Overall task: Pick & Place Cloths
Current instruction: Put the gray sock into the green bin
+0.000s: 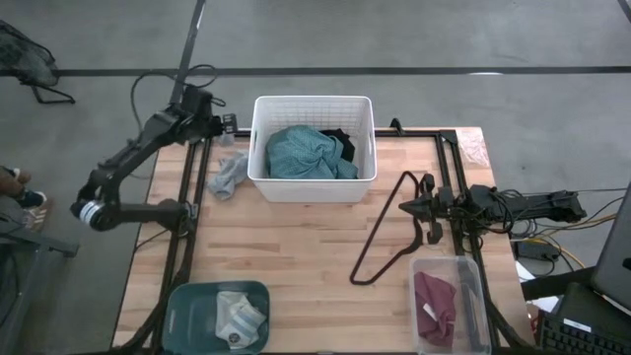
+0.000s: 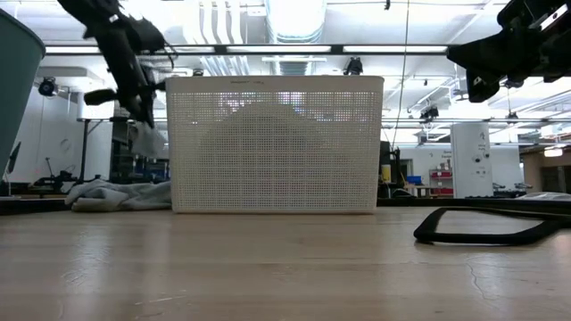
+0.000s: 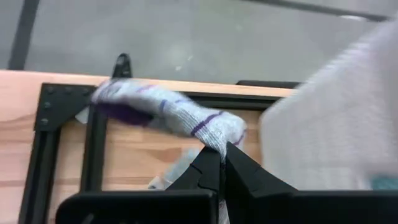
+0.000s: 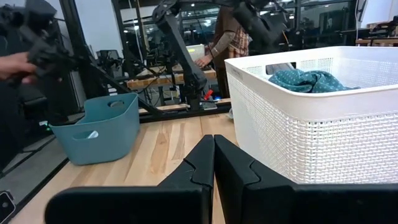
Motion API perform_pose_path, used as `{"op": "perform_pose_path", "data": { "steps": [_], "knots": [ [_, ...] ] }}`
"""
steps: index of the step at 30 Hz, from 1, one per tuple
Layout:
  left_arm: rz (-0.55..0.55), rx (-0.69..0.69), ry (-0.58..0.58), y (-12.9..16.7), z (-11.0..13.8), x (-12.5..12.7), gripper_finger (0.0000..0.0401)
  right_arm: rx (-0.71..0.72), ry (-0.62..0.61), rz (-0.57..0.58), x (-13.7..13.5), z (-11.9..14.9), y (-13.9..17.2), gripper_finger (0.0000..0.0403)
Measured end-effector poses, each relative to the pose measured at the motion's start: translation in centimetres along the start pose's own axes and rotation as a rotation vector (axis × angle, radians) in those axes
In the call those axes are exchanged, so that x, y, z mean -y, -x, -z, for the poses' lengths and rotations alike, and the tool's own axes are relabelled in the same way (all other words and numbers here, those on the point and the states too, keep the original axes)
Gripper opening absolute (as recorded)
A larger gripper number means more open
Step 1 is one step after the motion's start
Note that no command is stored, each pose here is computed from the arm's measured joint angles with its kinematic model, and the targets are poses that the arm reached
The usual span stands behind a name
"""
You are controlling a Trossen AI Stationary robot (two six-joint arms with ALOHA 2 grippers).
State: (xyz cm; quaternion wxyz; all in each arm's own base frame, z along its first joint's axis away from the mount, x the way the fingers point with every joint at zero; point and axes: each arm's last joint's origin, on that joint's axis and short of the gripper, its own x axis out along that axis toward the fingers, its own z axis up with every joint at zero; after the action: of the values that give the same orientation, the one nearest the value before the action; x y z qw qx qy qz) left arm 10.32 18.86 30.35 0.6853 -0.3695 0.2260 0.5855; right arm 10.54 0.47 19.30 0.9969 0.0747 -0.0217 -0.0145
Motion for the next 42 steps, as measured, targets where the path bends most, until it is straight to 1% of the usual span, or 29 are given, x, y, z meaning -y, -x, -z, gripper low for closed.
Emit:
{"op": "perform_pose_path", "data": {
  "steps": [9,18,24,32,42],
  "knots": [
    [0.161,0.119,-0.029,5.3,1.2,0.1,0.0006,0.000,0.000,0.000,0.0,0.0,0.0,0.0008],
    [0.311,0.177,-0.086,8.7,2.8,0.5,0.0005,0.000,0.000,0.000,0.0,0.0,0.0,0.0008],
    [0.420,0.194,-0.139,10.0,3.6,1.4,0.0005,0.000,0.000,0.000,0.0,0.0,0.0,0.0008],
    [0.568,0.227,-0.189,11.1,4.1,3.0,0.0007,0.000,0.000,0.000,0.0,0.0,0.0,0.0008],
    [0.691,0.195,-0.268,12.1,5.3,4.2,0.0006,0.000,0.000,-0.001,0.0,0.0,0.0,0.0008]
  ]
}}
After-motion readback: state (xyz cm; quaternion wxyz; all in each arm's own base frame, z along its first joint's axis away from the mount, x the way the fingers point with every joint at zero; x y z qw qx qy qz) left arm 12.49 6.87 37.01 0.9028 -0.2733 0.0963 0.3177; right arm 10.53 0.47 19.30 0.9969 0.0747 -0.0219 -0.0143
